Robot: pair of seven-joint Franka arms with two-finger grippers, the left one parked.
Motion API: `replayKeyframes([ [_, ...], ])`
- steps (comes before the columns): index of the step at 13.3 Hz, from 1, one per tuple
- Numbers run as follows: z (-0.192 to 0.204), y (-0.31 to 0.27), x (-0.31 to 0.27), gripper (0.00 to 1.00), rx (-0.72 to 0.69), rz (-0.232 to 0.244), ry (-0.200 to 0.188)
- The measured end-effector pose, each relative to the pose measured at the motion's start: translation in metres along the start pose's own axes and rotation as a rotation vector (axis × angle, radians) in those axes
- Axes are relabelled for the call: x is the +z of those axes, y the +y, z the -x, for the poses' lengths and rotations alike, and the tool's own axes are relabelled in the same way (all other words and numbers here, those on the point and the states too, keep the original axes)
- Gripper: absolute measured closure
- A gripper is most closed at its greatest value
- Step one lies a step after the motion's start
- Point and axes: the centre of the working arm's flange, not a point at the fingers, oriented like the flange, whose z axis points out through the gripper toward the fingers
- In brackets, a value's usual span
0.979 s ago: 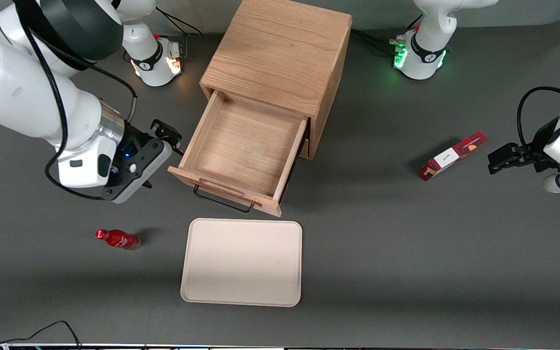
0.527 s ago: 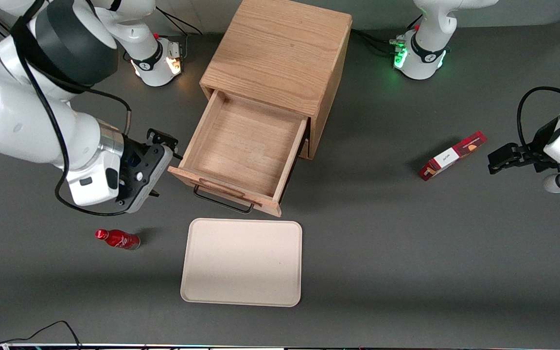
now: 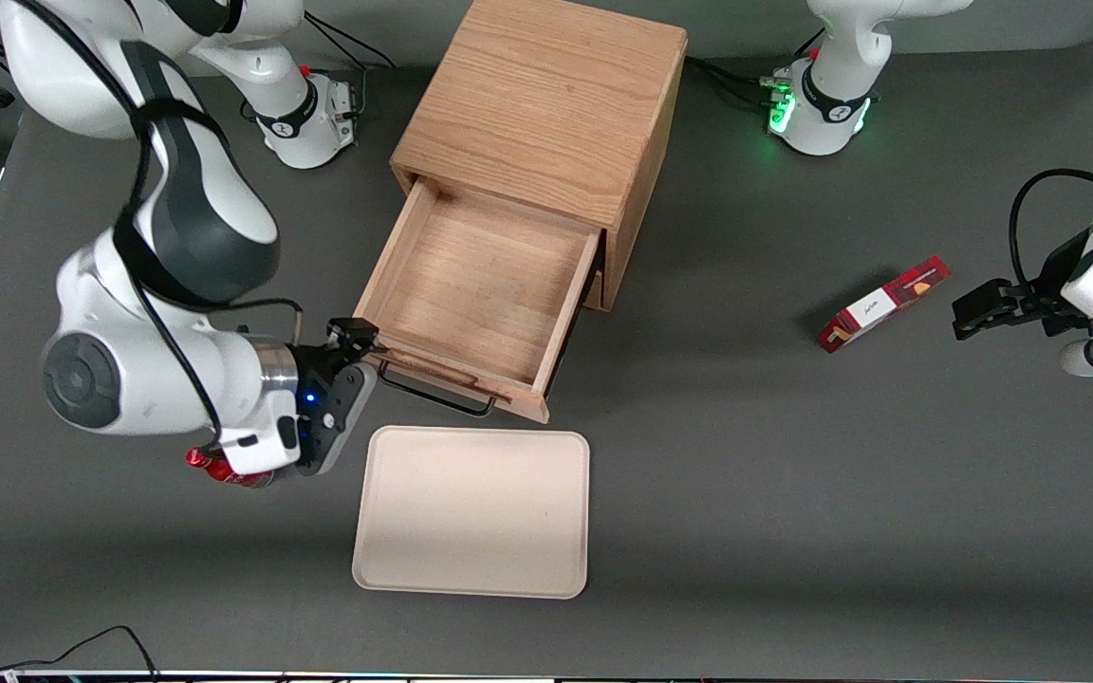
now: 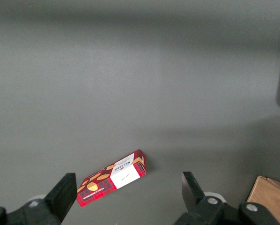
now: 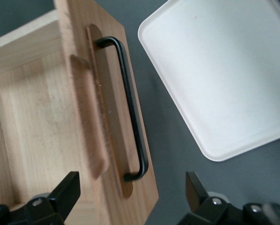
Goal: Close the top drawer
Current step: 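Press the right gripper against the drawer front beside the handle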
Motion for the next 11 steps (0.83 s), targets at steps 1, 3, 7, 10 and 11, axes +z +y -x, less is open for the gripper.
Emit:
replayKeyframes([
  [1,-0.002,0.007,0.011,0.0,0.004,-0.017,-0.003],
  [3,-0.005,0.014,0.023,0.0,0.007,-0.034,-0.008],
  [7,-0.01,0.017,0.03,0.0,0.005,-0.033,0.0],
  [10,-0.011,0.016,0.026,0.0,0.004,-0.025,0.009],
  [11,-0.013,0.016,0.023,0.0,0.003,-0.013,0.019],
])
